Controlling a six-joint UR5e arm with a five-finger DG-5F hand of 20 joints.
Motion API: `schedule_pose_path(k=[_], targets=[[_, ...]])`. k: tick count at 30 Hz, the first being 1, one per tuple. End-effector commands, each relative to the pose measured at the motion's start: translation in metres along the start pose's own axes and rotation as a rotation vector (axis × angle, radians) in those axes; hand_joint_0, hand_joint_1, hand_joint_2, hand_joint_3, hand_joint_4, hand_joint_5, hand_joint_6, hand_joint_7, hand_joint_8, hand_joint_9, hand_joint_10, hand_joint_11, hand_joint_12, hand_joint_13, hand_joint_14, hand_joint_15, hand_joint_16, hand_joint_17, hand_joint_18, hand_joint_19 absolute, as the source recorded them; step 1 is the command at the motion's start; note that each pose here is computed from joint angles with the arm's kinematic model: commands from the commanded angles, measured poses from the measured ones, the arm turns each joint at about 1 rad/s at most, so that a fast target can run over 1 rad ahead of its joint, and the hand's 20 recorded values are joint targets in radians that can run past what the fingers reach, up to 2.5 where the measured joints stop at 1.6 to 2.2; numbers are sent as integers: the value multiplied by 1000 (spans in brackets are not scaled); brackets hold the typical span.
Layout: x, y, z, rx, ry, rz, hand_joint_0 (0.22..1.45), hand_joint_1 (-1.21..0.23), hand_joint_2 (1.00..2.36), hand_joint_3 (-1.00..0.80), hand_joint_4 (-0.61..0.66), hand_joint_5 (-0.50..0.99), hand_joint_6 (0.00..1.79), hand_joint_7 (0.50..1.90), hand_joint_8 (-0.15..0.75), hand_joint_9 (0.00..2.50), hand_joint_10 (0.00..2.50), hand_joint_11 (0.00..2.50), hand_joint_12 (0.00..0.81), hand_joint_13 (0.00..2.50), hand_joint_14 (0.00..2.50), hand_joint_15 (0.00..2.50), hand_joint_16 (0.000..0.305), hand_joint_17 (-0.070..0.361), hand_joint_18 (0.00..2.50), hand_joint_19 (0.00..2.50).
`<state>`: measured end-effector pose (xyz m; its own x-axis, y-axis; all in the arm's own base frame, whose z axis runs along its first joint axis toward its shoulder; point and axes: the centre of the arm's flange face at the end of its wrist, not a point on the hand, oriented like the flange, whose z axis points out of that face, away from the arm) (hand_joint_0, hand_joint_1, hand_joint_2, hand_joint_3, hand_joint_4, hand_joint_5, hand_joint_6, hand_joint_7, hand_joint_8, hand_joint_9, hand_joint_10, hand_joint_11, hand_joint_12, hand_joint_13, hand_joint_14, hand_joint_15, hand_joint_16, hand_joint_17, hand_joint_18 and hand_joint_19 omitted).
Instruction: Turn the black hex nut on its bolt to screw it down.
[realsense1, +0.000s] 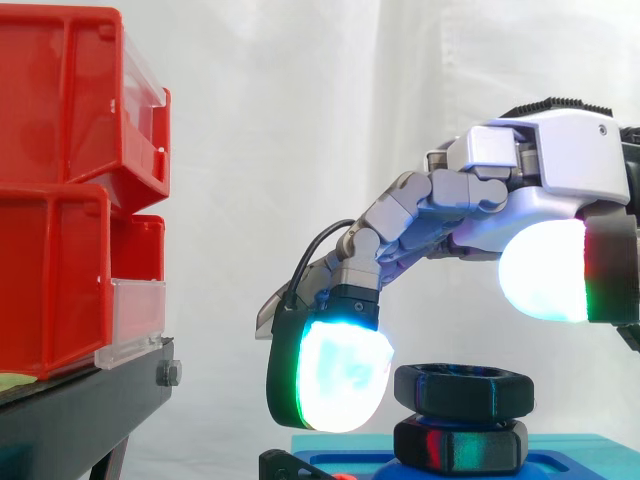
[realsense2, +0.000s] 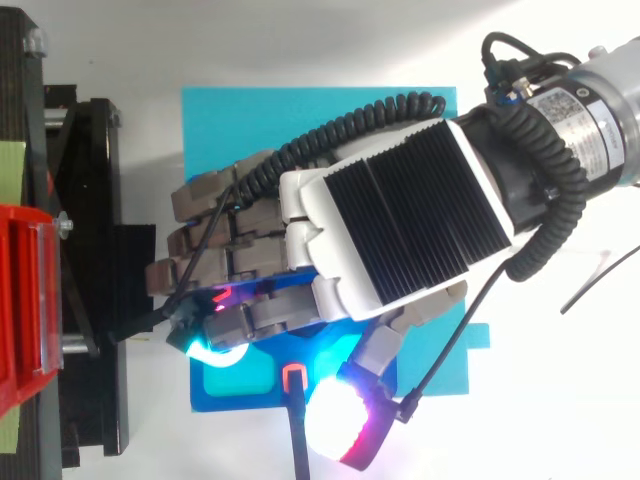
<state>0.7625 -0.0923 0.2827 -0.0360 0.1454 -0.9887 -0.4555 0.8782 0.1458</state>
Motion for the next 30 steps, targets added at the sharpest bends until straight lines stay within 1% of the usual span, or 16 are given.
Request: schedule_pose_path(k=[1, 9, 12, 15, 16, 20, 30], targets=[[-1, -3, -2, 3, -1, -1, 512, -291, 1000, -500, 329, -218, 855, 568, 300, 468, 7, 321, 360, 643, 8, 254, 48, 108, 516, 321], [-2, -13, -11, -6, 1, -3, 512, -293, 1000, -500, 318, -218, 855, 563, 302, 469, 7, 328, 360, 648, 8, 261, 48, 109, 523, 331], [-2, -20, -17, -1, 3, -10, 512, -293, 1000, -500, 324, -218, 855, 564, 302, 474, 7, 326, 360, 651, 8, 262, 48, 109, 527, 330], [-3, -22, -19, -2, 4, -9, 512, -295, 1000, -500, 318, -218, 854, 565, 302, 474, 7, 331, 359, 651, 8, 269, 48, 109, 529, 328], [-3, -24, -22, -6, 7, -8, 512, -295, 1000, -500, 318, -218, 855, 565, 301, 474, 7, 323, 360, 653, 8, 265, 49, 109, 527, 328], [-3, -29, -27, -11, 9, -8, 512, -295, 1000, -500, 318, -218, 854, 566, 302, 474, 7, 331, 361, 652, 8, 265, 48, 109, 527, 331], [-6, -45, -42, -19, 4, -13, 512, -296, 1000, -500, 319, -218, 854, 563, 301, 474, 7, 331, 360, 655, 8, 273, 48, 108, 526, 337]])
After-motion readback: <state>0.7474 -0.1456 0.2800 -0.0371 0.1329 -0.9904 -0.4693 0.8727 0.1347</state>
